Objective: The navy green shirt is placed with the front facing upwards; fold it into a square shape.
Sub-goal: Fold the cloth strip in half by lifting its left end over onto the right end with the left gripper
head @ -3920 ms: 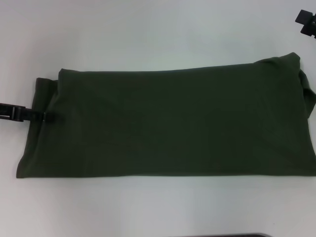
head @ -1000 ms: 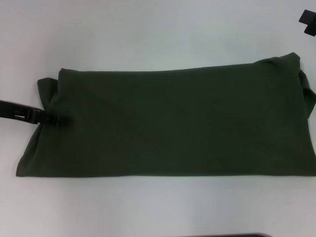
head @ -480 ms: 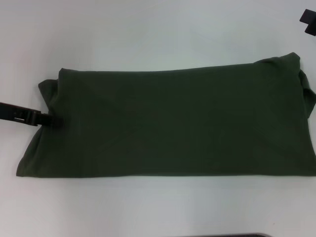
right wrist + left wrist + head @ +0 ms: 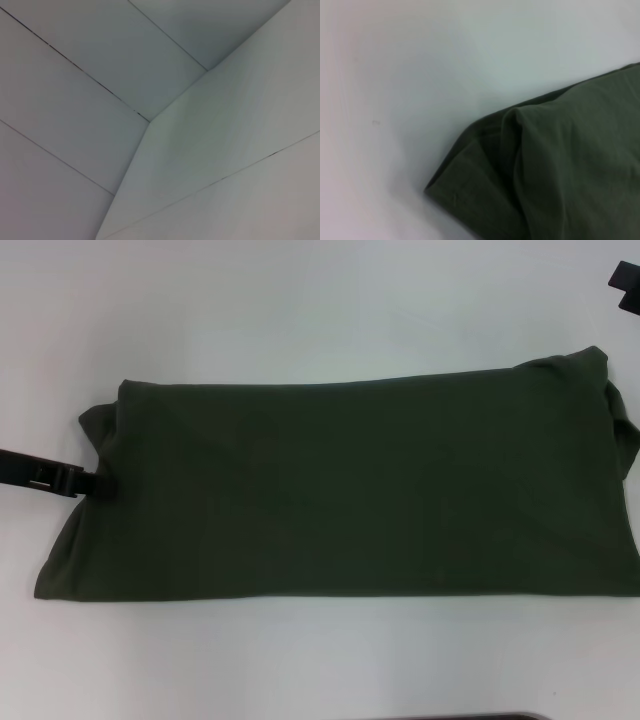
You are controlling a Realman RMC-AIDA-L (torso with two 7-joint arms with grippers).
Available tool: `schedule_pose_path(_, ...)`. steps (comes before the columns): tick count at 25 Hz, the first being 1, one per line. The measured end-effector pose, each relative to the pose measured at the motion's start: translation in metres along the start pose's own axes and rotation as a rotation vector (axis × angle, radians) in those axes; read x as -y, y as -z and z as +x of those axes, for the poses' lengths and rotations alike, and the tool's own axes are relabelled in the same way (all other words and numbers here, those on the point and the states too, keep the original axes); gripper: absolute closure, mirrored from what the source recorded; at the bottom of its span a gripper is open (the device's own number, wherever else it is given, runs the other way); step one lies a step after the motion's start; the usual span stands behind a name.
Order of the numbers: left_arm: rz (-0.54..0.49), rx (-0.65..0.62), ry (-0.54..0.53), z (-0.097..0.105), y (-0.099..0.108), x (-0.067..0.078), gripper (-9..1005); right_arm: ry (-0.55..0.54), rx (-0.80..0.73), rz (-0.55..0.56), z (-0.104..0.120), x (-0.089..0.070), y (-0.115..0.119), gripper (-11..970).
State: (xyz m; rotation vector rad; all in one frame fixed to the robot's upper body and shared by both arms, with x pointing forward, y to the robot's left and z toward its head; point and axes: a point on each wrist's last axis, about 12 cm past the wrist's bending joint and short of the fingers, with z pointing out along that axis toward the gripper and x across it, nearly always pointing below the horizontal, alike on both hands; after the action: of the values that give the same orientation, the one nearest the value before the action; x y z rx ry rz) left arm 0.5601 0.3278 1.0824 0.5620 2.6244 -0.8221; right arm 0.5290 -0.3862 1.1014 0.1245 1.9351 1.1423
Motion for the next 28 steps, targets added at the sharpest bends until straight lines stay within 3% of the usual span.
schedule_pose_path(16, 0.124, 0.089, -0.009, -0.005, 0.017, 0.013, 959, 0.018, -0.02, 0.0, 0.004, 0.0, -0.002, 201)
schedule_pose_path(28, 0.295, 0.167, -0.067, -0.028, 0.023, 0.041, 955, 0.062, -0.144, -0.002, 0.017, -0.004, -0.023, 213)
